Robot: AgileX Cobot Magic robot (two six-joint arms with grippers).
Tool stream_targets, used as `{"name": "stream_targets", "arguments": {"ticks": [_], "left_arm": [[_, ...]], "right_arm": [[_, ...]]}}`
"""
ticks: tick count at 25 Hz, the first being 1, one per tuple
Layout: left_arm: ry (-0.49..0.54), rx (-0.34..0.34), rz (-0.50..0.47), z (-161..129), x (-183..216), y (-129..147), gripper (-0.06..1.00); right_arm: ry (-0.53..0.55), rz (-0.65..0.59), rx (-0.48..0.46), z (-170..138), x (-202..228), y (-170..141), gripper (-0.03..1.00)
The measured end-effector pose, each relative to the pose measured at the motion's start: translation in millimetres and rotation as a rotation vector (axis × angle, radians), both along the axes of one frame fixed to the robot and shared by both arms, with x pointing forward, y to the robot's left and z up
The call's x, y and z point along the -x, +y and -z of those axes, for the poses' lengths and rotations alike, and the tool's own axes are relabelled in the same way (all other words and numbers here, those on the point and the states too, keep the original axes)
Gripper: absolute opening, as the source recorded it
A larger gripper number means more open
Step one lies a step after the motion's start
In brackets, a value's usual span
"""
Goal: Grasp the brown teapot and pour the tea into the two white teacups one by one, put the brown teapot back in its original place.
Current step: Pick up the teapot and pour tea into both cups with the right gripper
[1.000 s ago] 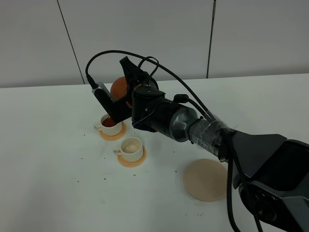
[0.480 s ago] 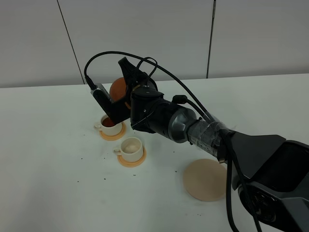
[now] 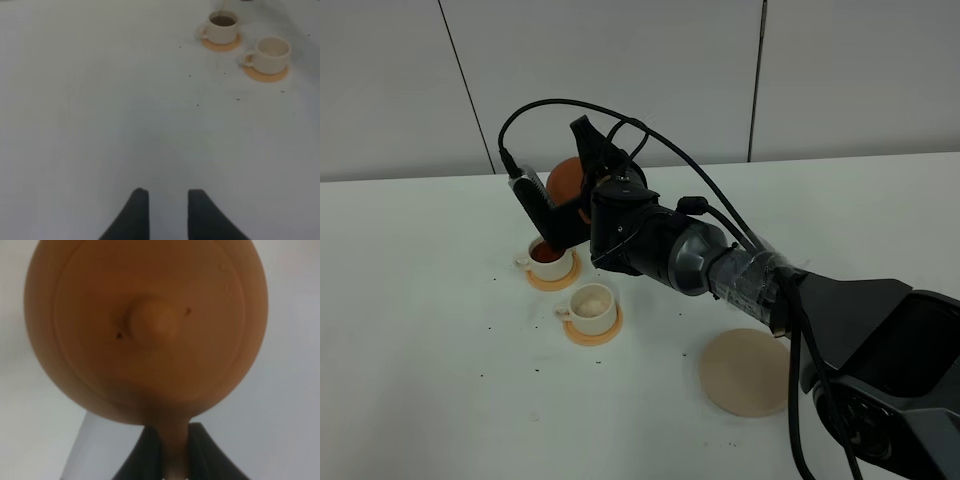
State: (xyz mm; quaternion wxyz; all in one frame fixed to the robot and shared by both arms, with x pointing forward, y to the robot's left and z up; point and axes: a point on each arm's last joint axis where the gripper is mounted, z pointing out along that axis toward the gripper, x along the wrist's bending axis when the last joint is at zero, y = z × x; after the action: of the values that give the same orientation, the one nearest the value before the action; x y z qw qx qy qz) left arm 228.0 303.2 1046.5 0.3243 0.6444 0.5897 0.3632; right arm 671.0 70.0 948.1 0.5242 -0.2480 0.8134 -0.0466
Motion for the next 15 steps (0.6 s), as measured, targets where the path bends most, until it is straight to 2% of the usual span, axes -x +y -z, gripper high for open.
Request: {"name": "stream_targets", "arguments": {"ticks": [15], "left_arm": [[0.000,0.000,0.000,0.0,0.0,0.0,0.26]], "right_arm": [[0.064,0.094,-0.096,3.6,1.3,-3.3,0.10]]}}
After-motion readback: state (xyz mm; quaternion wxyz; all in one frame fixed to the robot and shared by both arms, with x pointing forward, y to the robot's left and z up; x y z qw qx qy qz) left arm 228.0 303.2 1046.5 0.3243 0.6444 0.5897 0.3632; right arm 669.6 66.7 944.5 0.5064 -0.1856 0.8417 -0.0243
